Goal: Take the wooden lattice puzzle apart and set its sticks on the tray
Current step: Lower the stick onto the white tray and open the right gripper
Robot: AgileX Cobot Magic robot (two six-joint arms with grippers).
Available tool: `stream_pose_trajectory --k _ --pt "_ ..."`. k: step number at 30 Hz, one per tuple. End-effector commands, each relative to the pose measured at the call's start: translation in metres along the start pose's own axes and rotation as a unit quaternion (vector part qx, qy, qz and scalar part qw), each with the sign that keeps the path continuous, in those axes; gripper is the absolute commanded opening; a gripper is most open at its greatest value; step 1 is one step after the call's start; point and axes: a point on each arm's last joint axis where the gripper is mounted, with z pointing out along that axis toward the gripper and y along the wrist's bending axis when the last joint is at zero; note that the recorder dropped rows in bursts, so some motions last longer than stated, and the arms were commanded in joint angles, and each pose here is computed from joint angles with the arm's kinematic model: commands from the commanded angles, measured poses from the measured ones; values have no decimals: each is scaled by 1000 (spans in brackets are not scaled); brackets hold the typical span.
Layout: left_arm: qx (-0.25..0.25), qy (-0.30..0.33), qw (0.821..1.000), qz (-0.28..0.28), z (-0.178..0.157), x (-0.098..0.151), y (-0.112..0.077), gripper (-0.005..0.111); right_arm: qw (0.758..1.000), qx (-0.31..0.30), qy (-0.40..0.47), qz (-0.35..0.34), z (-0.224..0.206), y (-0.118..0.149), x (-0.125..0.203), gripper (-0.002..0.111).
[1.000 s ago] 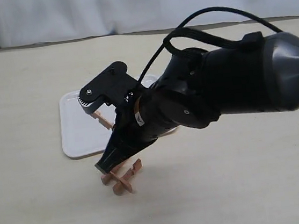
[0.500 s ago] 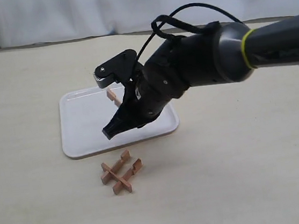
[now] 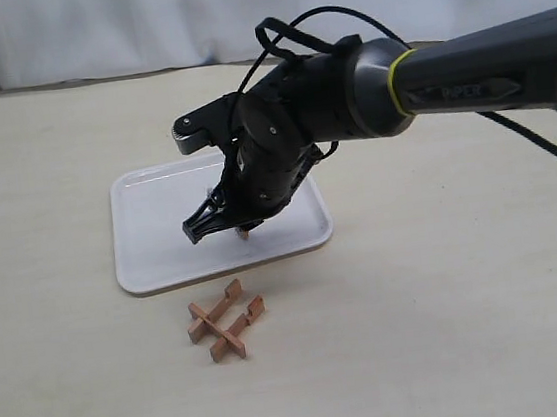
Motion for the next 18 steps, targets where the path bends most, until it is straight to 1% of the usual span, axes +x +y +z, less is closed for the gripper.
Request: stream_pose_trajectory --k 1,3,6,11,16,18 --pt "-3 -9 1000 -3 0 -1 0 0 1000 1 -6 2 -1 -1 -3 35" --pt "-3 -9 1000 -3 0 -1 0 0 1000 1 -5 2 -1 -1 -4 37" --pt "-3 -9 1000 -3 0 -1 0 0 1000 -1 -2 7 -6 -1 -4 37" --pt "-3 -9 1000 -3 0 -1 0 0 1000 -1 -1 11 -30 -2 -6 37" --pt "-3 -9 1000 -3 0 -1 0 0 999 -5 41 10 -60 -2 1 37" --pt "-3 -9 1000 -3 0 -1 0 0 998 -25 65 -6 -68 1 6 37"
